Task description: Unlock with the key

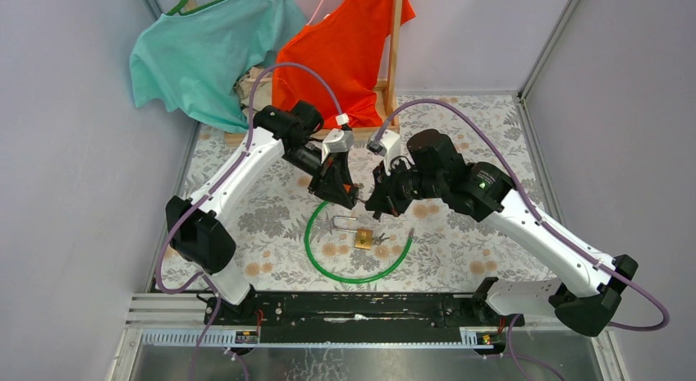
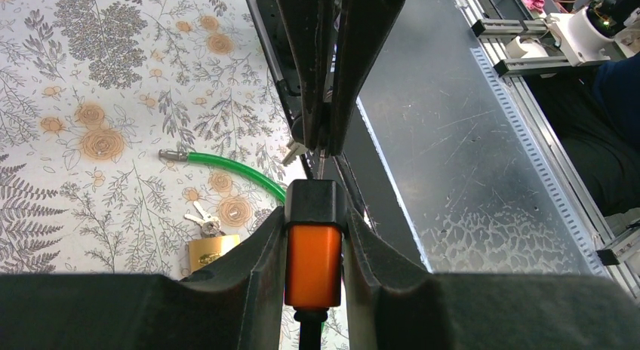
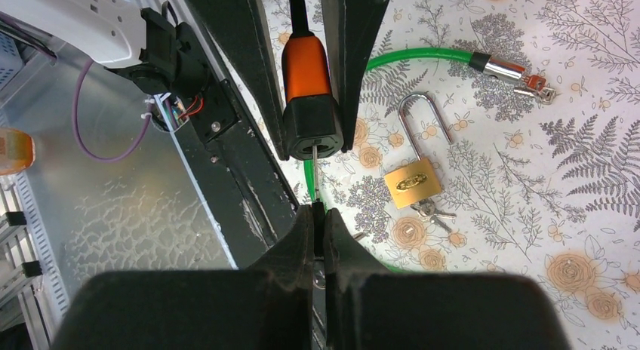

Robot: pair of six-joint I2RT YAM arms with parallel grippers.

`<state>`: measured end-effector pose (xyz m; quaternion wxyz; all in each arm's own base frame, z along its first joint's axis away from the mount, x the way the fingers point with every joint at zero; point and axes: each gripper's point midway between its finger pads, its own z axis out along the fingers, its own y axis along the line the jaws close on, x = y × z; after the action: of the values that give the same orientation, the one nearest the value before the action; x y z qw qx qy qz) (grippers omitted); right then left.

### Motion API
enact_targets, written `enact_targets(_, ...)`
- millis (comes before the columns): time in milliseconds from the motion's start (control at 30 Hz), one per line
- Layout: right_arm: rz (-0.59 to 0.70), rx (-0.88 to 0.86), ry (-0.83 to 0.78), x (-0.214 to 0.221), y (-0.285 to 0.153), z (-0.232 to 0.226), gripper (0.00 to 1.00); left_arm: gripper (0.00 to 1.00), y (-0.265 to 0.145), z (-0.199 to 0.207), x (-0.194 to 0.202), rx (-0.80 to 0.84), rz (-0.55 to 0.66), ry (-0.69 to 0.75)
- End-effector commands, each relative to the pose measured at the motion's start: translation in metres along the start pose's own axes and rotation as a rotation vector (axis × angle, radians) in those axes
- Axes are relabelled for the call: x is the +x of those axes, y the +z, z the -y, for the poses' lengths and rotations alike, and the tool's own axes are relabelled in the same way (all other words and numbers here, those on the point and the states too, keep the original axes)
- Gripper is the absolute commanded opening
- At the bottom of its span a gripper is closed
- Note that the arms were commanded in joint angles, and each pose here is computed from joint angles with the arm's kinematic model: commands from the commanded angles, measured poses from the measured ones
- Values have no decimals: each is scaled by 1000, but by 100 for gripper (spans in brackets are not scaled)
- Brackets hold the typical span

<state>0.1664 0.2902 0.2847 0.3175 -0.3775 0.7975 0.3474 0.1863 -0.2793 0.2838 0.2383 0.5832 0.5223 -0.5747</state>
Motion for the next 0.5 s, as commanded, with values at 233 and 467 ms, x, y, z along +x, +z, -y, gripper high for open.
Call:
enact_targets(233, 146, 4, -37, -36, -1, -5, 0, 3, 1, 7, -14, 20, 39, 5)
enact_targets(467, 209, 24, -32, -59, 9, 0, 0, 3, 1, 9, -14, 23, 44, 11)
